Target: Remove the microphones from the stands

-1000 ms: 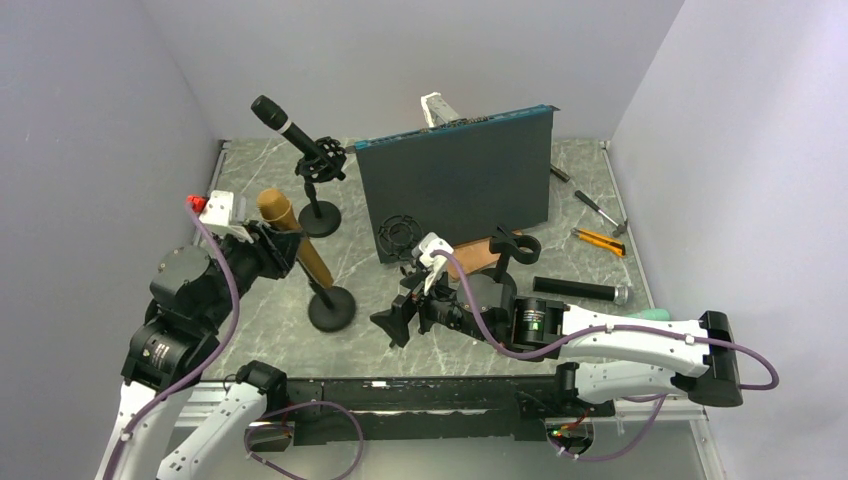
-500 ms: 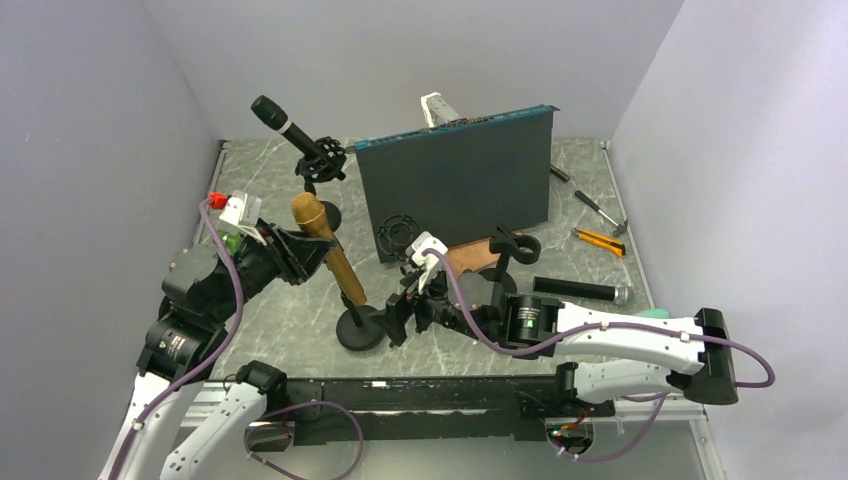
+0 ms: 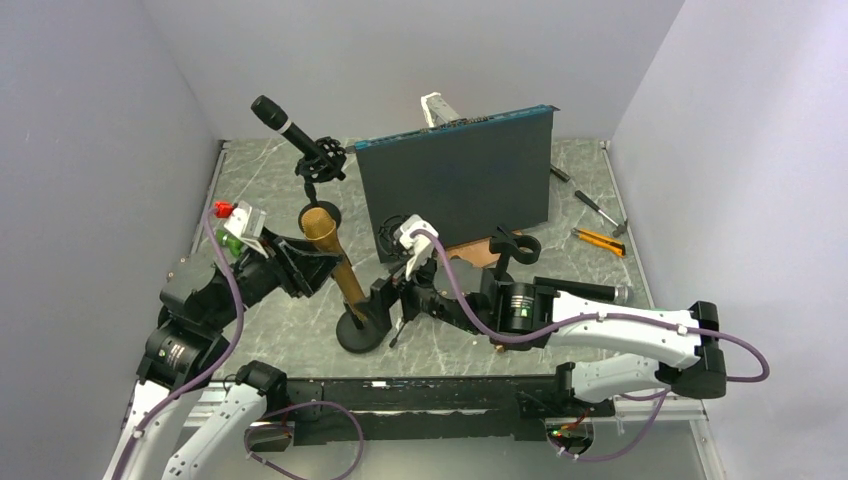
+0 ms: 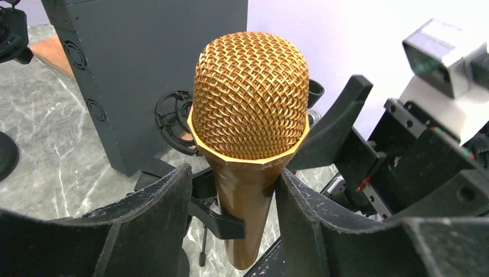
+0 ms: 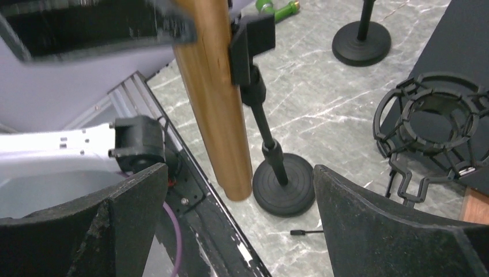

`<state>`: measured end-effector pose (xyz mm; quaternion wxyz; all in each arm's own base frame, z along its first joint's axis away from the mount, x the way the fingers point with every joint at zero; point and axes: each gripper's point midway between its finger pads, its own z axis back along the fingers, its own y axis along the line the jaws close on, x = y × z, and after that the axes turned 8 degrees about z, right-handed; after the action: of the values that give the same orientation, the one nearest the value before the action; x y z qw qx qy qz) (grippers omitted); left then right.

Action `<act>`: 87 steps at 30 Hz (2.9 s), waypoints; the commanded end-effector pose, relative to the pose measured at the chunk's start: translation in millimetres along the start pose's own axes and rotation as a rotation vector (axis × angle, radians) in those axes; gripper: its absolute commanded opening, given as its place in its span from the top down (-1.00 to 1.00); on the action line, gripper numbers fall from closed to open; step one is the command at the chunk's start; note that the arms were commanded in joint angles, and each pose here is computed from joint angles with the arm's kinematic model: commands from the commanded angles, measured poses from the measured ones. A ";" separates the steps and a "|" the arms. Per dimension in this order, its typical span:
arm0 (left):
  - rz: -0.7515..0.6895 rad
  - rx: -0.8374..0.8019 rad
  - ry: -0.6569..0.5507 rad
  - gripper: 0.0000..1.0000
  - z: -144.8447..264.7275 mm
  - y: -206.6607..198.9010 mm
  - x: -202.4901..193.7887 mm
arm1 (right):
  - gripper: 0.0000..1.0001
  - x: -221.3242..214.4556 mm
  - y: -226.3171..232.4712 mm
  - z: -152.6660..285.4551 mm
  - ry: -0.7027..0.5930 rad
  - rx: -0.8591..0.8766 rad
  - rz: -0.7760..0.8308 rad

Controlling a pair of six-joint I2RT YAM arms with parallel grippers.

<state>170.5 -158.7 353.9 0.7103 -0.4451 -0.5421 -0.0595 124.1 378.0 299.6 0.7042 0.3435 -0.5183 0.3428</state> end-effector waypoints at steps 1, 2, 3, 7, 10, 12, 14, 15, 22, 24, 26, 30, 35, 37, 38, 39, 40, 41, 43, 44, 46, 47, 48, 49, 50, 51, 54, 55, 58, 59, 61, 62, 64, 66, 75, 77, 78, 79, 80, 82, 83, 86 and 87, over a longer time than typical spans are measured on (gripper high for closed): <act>-0.069 -0.034 0.011 -0.16 8.4 -7.0 -1.6 | -0.96 32.8 1.0 -1.2 -0.018 -0.093 -0.053; -0.074 -0.042 0.012 -0.18 9.3 -8.1 -2.5 | -0.96 36.0 3.2 -1.8 -0.018 -0.114 -0.048; -0.073 -0.050 0.010 -0.18 9.9 -9.4 -3.0 | -0.96 37.1 8.1 -3.8 -0.014 -0.128 -0.039; -0.072 -0.071 0.011 -0.19 13.0 -14.5 -3.4 | -0.93 47.5 8.6 -4.7 -0.013 -0.237 -0.050; -0.071 -0.041 0.003 -0.20 15.5 -12.4 0.6 | -0.92 46.9 8.0 -10.7 -0.009 -0.288 -0.040; -0.069 -0.021 0.000 -0.20 15.9 -11.9 4.9 | -0.90 46.8 10.3 -14.2 0.002 -0.290 -0.038; -0.075 -0.023 0.014 -0.23 15.8 -13.0 4.8 | -0.88 46.5 13.8 -14.5 0.001 -0.280 -0.032; -0.077 -0.030 0.021 -0.41 15.8 -14.0 3.6 | -0.88 46.6 14.7 -14.3 -0.006 -0.276 -0.029; -0.107 -0.054 -0.001 -0.99 22.6 -22.3 9.2 | -0.89 59.9 15.6 -12.1 -0.043 -0.262 -0.015; -0.120 -0.038 -0.035 -0.99 27.9 -21.7 14.2 | -0.89 63.2 15.7 -12.8 -0.044 -0.272 -0.011; -0.155 -0.004 -0.066 -0.99 37.1 -20.7 21.8 | -0.85 67.1 15.9 -14.7 -0.046 -0.279 -0.014; -0.261 0.073 -0.135 -0.99 61.7 -16.6 35.7 | -0.51 72.9 21.1 -21.0 -0.055 -0.281 -0.028; -0.316 0.217 -0.199 -0.99 88.4 5.8 38.8 | -0.41 77.6 22.1 -33.6 -0.048 -0.337 -0.057; -0.285 0.304 -0.231 -0.99 95.9 25.7 33.6 | -0.40 75.1 21.5 -40.5 -0.031 -0.374 -0.048; -0.272 0.313 -0.232 -0.99 98.7 29.2 28.7 | -0.40 76.4 20.5 -42.9 -0.026 -0.394 -0.043; -0.266 0.329 -0.239 -0.99 102.7 33.6 24.6 | -0.38 74.2 18.9 -45.4 -0.012 -0.416 -0.026; -0.263 0.344 -0.244 -0.99 105.3 38.2 21.1 | -0.28 74.2 19.3 -49.0 -0.010 -0.427 -0.005; -0.268 0.351 -0.244 -0.99 105.8 42.1 17.6 | -0.15 72.0 18.7 -52.9 -0.006 -0.440 0.026; -0.279 0.359 -0.235 -0.99 106.4 46.7 12.4 | 0.05 68.5 11.0 -56.5 -0.011 -0.491 0.064; -0.284 0.363 -0.225 -0.99 105.9 48.3 10.4 | 0.11 66.7 9.3 -58.2 -0.010 -0.499 0.085; -0.308 0.348 -0.204 -0.99 104.3 46.5 8.3 | 0.19 68.4 12.3 -59.9 -0.021 -0.462 0.132; -0.323 0.325 -0.191 -0.99 102.8 43.0 6.7 | 0.27 69.1 16.0 -60.4 -0.026 -0.423 0.168; -0.340 0.311 -0.181 -0.99 101.3 41.1 6.1 | 0.38 71.5 17.4 -59.9 -0.043 -0.398 0.180; -0.359 0.274 -0.163 -0.99 99.0 35.4 3.7 | 0.52 71.1 21.4 -59.8 -0.048 -0.348 0.230; -0.384 0.240 -0.145 -0.99 97.1 30.1 1.5 | 0.66 73.0 27.0 -58.4 -0.065 -0.292 0.252; -0.408 0.201 -0.122 -0.99 95.0 24.3 -1.6 | 0.80 71.3 27.7 -57.5 -0.076 -0.246 0.278; -0.458 0.087 -0.044 -0.99 89.9 8.4 -14.6 | 0.99 67.0 38.5 -55.1 -0.117 -0.028 0.344; -0.466 0.054 -0.017 -0.99 88.4 4.8 -20.0 | 1.00 68.2 43.9 -51.1 -0.143 0.046 0.364; -0.516 -0.040 0.044 -0.99 85.7 -4.1 -34.1 | 1.00 68.0 55.0 -42.1 -0.198 0.242 0.416; -0.532 -0.088 0.061 -0.99 85.6 -9.9 -39.5 | 1.00 65.6 62.2 -37.4 -0.208 0.321 0.434; -0.573 -0.189 0.099 -0.99 87.3 -21.2 -51.7 | 1.00 62.1 66.3 -29.5 -0.235 0.464 0.472; -0.589 -0.223 0.114 -0.99 88.2 -24.3 -56.6 | 1.00 58.8 67.1 -27.1 -0.241 0.519 0.481; -0.620 -0.259 0.124 -0.99 89.3 -26.8 -61.1 | 1.00 57.0 68.2 -25.7 -0.237 0.590 0.496; -0.668 -0.277 0.120 -0.99 90.2 -27.7 -61.4 | 1.00 51.8 70.2 -27.3 -0.217 0.629 0.519; -0.769 -0.228 0.095 -0.99 62.4 -5.2 -52.6 | 1.00 48.4 58.1 -22.8 -0.211 0.684 0.523; -0.754 -0.218 0.111 -0.99 55.5 -0.9 -52.6 | 1.00 50.3 57.4 -22.5 -0.215 0.688 0.526; -0.750 -0.215 0.113 -0.99 53.5 0.5 -52.6 | 1.00 50.9 57.2 -22.2 -0.217 0.690 0.526; -0.751 -0.216 0.110 -0.99 52.2 0.8 -52.3 | 1.00 51.0 56.8 -23.1 -0.217 0.691 0.527; -0.752 -0.224 0.105 -0.99 51.5 -0.6 -52.0 | 1.00 47.6 56.0 -23.3 -0.199 0.693 0.524; -0.745 -0.248 0.097 -0.99 49.7 -3.8 -52.8 | 1.00 43.0 54.2 -26.3 -0.179 0.696 0.522; -0.741 -0.257 0.095 -0.99 48.2 -4.9 -52.9 | 1.00 42.4 53.6 -26.8 -0.177 0.698 0.520; -0.727 -0.285 0.123 -0.94 41.6 -4.7 -57.7 | 1.00 42.1 53.3 -27.9 -0.180 0.697 0.519; -0.724 -0.295 0.138 -0.87 39.8 -4.8 -59.3 | 1.00 43.5 52.9 -28.1 -0.185 0.693 0.518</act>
<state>111.8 -146.1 297.9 0.6331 -0.3018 -0.5972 -0.3892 101.0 434.7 345.1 0.3972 0.4527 -0.5063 0.6172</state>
